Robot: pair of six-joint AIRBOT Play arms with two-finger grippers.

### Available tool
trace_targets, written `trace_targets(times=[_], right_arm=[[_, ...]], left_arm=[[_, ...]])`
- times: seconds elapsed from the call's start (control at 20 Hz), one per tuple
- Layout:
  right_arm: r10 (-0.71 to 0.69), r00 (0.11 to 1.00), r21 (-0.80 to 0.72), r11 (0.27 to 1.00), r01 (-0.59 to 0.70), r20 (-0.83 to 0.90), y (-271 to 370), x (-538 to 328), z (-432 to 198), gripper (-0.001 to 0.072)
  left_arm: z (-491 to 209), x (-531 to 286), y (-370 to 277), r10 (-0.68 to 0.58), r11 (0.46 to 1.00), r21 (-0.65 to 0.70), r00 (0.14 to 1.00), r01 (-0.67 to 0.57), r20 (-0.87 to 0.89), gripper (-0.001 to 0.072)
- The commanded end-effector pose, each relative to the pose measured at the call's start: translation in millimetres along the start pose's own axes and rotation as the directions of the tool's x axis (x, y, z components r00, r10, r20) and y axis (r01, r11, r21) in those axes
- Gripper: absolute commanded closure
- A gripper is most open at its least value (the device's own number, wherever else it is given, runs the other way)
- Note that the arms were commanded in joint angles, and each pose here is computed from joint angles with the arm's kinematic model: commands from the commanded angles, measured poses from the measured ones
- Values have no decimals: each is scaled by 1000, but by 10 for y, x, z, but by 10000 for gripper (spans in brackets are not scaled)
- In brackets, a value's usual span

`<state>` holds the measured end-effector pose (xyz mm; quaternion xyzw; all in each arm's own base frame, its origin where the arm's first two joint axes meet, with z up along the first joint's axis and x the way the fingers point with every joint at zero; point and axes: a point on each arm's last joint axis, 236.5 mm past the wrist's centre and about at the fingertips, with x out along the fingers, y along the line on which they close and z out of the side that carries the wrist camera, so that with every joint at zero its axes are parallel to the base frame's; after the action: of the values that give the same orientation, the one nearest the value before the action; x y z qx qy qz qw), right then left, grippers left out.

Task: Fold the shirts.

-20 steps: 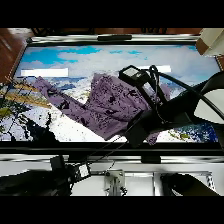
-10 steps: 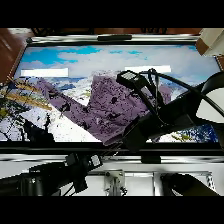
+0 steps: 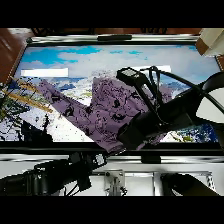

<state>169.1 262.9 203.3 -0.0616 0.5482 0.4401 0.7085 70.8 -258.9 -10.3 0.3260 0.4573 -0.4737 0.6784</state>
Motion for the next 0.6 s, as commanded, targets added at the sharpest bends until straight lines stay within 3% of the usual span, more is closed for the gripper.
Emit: trace_targets(times=[0.0, 0.25, 0.3, 0.35, 0.55], right_arm=[[-8, 998, 7, 1000, 8, 54, -21, -3, 130, 244], [-72, 990, 30, 997, 69, 119, -172, -23, 282, 243], [-132, 984, 48, 991, 127, 121, -312, -40, 287, 190], [-193, 974, 66, 980, 186, 121, -457, -64, 287, 77], [-398, 913, 116, 914, 388, 89, -943, -207, 211, 77]], left_arm=[[-57, -8, 31, 12, 999, 32, 1000, -11, -25, 660], [-66, -111, 208, 84, 994, 66, 996, -82, -30, 660], [-24, -154, 217, 85, 993, 78, 996, -84, -13, 660], [7, -187, 227, 85, 994, 71, 996, -85, -2, 660], [25, -227, 239, 86, 994, 64, 996, -86, 6, 661]])
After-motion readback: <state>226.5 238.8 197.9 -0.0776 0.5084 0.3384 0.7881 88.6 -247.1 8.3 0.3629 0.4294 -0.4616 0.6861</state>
